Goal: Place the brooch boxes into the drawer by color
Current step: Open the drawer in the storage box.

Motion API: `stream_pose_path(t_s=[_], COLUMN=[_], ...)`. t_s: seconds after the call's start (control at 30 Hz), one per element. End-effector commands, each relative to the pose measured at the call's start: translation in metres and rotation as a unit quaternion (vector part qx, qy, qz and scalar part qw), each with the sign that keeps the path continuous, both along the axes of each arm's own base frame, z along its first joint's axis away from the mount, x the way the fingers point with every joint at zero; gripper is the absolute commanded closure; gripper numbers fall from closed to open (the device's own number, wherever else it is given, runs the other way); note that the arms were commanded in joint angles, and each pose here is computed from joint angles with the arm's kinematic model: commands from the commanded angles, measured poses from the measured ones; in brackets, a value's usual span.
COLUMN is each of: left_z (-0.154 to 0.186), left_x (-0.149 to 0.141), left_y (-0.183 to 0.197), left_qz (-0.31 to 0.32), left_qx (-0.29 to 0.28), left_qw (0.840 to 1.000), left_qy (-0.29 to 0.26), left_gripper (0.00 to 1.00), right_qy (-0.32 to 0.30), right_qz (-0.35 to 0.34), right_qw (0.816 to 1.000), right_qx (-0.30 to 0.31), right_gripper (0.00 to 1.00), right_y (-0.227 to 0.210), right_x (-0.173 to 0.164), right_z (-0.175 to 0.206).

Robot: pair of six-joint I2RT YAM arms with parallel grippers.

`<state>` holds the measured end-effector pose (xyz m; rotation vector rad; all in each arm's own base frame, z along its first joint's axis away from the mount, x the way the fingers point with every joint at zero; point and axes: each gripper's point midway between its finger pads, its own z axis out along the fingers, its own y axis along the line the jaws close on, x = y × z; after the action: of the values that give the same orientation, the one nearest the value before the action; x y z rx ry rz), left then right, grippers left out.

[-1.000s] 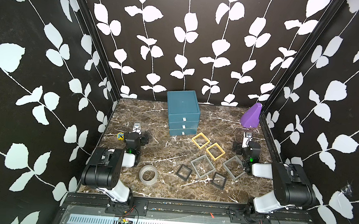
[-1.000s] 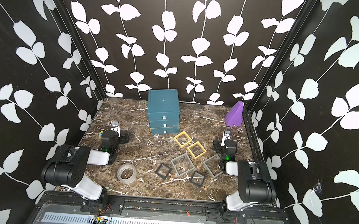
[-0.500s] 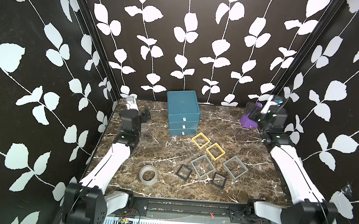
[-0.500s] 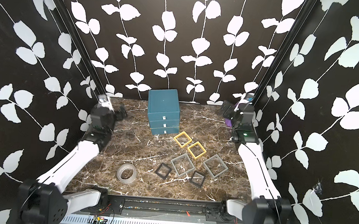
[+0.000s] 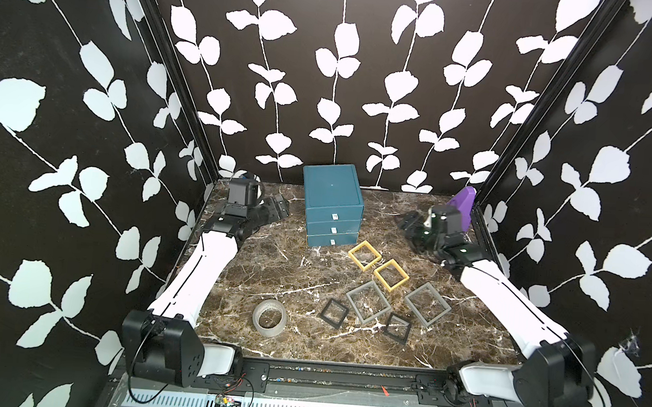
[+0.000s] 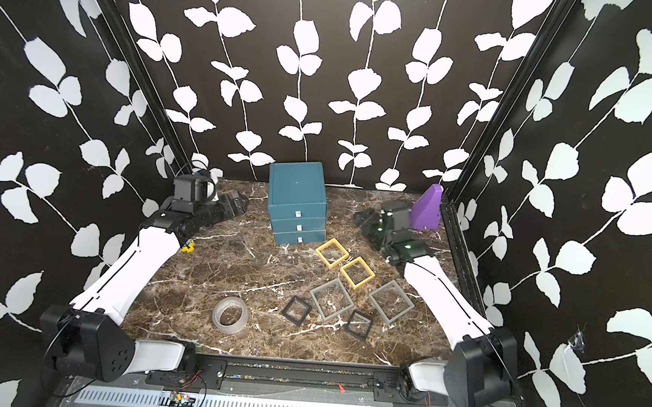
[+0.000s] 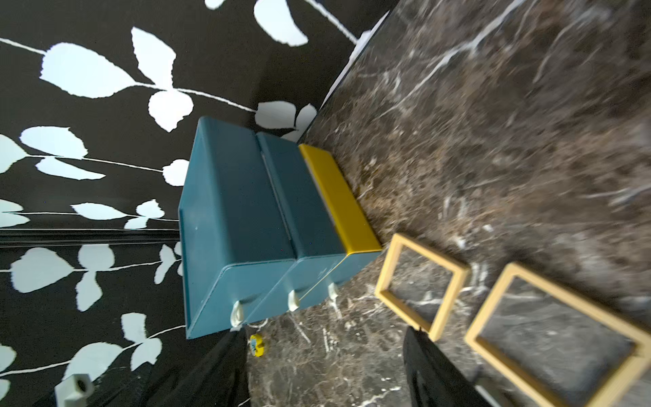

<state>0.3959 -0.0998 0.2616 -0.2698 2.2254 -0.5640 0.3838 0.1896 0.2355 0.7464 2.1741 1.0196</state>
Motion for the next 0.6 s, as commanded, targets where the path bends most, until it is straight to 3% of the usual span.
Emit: stream_pose_path(t_s=[0.0,0.3,0.57], left_z=[0.013,0.005,0.001], left_x=[-0.006,0.020,0.040], left_y=[-0.026,-0.051,-0.078], left_qz=[-0.071,-0.122,-0.168], left_qx=[-0.019,-0.016,-0.043], left_qw=[0.997,0.992,0.985], left_qy=[0.000,-0.002,-0.003], left_gripper=[0.11,0.13,0.22], right_qy=[0.004,0.027,0.020], right_qz=[-0.004,0.010,-0.004], right_qw=[0.995,0.981,0.975], right_qx=[0.098,0.190,0.221], right_gripper=[0.29,0.39,0.43], right_y=[0.047,0.134,0.154], right_x=[0.015,0.043,0.059], right_z=[0.011,-0.002,-0.012])
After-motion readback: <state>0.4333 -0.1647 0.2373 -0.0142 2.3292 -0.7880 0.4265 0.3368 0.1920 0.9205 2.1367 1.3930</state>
